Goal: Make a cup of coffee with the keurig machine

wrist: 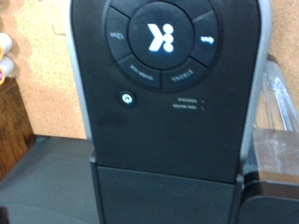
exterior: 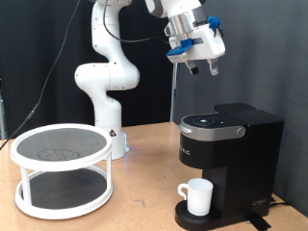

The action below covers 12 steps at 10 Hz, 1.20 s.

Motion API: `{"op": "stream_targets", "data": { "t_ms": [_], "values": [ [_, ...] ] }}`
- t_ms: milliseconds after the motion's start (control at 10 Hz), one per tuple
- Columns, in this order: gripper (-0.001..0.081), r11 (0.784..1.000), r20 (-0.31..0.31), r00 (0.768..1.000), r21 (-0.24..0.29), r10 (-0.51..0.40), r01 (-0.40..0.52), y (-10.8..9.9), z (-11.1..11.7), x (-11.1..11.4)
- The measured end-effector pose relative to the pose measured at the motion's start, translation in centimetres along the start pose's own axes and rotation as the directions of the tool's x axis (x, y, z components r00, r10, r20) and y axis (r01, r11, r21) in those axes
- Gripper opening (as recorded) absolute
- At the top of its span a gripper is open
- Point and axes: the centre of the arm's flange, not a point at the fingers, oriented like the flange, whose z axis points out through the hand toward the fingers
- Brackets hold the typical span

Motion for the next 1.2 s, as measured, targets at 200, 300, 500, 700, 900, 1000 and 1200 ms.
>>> {"op": "stream_targets", "data": {
  "t_ms": [200, 300, 500, 700, 900, 1000, 1200],
  "values": [
    [0.0734, 0.999, -0.038, 0.999, 0.027, -0.02, 0.021, -0.9, 0.3, -0.3],
    [0.0734, 0.999, -0.053, 0.998, 0.037, -0.027, 0.029, -1.3, 0.5, -0.5],
    [0.0734, 0.998, -0.067, 0.997, 0.05, -0.033, 0.037, -1.9, 0.9, -0.7],
    [0.0734, 0.998, -0.077, 0.997, 0.046, -0.033, 0.037, -2.3, 1.6, -0.7],
    [0.0734, 0.999, -0.089, 0.995, 0.027, -0.034, 0.037, -2.7, 2.3, -0.7],
    [0.0645, 0.999, -0.093, 0.995, 0.022, -0.033, 0.035, -2.8, 2.6, -0.6],
    [0.0461, 0.999, -0.104, 0.994, 0.007, -0.03, 0.031, -3.0, 3.2, -0.6]
  ]
}}
